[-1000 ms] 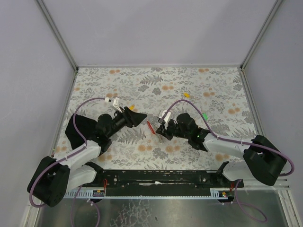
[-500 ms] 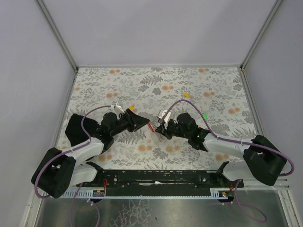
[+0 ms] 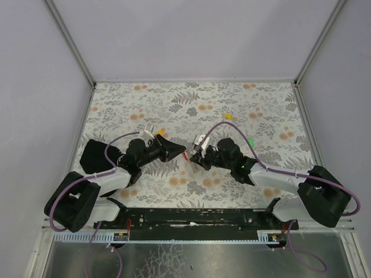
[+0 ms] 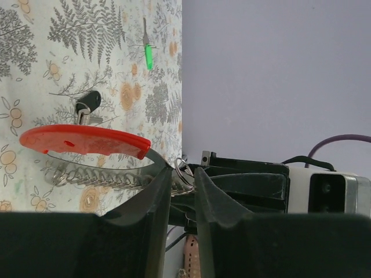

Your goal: Put the keys on the keyring

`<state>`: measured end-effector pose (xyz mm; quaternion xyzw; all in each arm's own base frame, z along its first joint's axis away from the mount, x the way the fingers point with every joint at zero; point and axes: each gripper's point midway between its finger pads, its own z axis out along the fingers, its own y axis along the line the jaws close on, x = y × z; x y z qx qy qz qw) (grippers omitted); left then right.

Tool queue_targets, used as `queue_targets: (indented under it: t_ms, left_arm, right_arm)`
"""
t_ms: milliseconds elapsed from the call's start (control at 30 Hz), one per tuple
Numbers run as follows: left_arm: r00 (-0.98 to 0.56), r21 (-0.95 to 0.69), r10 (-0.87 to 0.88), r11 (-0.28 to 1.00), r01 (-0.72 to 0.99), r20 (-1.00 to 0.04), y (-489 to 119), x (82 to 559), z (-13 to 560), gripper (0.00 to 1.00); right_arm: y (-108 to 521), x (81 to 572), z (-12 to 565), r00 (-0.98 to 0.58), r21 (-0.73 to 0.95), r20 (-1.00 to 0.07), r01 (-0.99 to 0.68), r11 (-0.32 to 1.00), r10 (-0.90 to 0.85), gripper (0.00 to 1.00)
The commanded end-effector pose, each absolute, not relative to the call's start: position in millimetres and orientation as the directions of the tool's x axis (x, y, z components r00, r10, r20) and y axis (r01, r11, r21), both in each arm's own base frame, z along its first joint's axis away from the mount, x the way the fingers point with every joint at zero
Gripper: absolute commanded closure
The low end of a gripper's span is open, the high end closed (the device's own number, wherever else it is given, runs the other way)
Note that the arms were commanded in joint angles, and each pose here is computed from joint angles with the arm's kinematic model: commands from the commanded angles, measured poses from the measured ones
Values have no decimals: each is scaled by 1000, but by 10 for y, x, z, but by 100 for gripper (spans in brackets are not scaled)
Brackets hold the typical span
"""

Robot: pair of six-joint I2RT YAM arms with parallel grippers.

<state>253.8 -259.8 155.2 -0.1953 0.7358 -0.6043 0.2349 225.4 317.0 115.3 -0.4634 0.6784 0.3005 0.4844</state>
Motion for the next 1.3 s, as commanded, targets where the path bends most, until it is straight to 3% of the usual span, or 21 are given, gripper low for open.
queue_targets:
  t_ms: [0, 533, 633, 733, 933, 1067, 1267]
  left_arm:
    - [-816, -989, -558, 92, 120, -151, -2673, 2490, 1946, 82]
    - [-782, -974, -581, 151, 167, -224, -2618, 2519, 1953, 94]
    - [-783, -968, -572, 187, 168, -246, -2624, 2538, 1898, 92]
    - [-780, -945, -541, 259, 201, -315, -2624, 2552, 1829, 83]
    - [-710, -815, -424, 430, 388, -562, -2559, 2531, 1851, 66]
    - [-607, -654, -291, 526, 544, -739, -2541, 2471, 1852, 62]
    - [-481, -459, -129, 585, 669, -867, -2688, 2405, 1873, 55]
  right_arm:
    - [3292, 2268, 1382, -47, -55, -964, -929, 366, -262, 100]
    - [3297, 2295, 1288, -60, -51, -958, -926, 374, -280, 100]
    - [3292, 2302, 1283, -58, -55, -957, -925, 376, -284, 100]
    - [3284, 2305, 1299, -53, -62, -956, -924, 376, -288, 100]
    - [3254, 2303, 1323, -47, -76, -950, -923, 376, -308, 100]
    - [3239, 2290, 1338, -52, -75, -946, -925, 373, -320, 100]
    - [3183, 2303, 1302, -48, -104, -923, -924, 367, -382, 100]
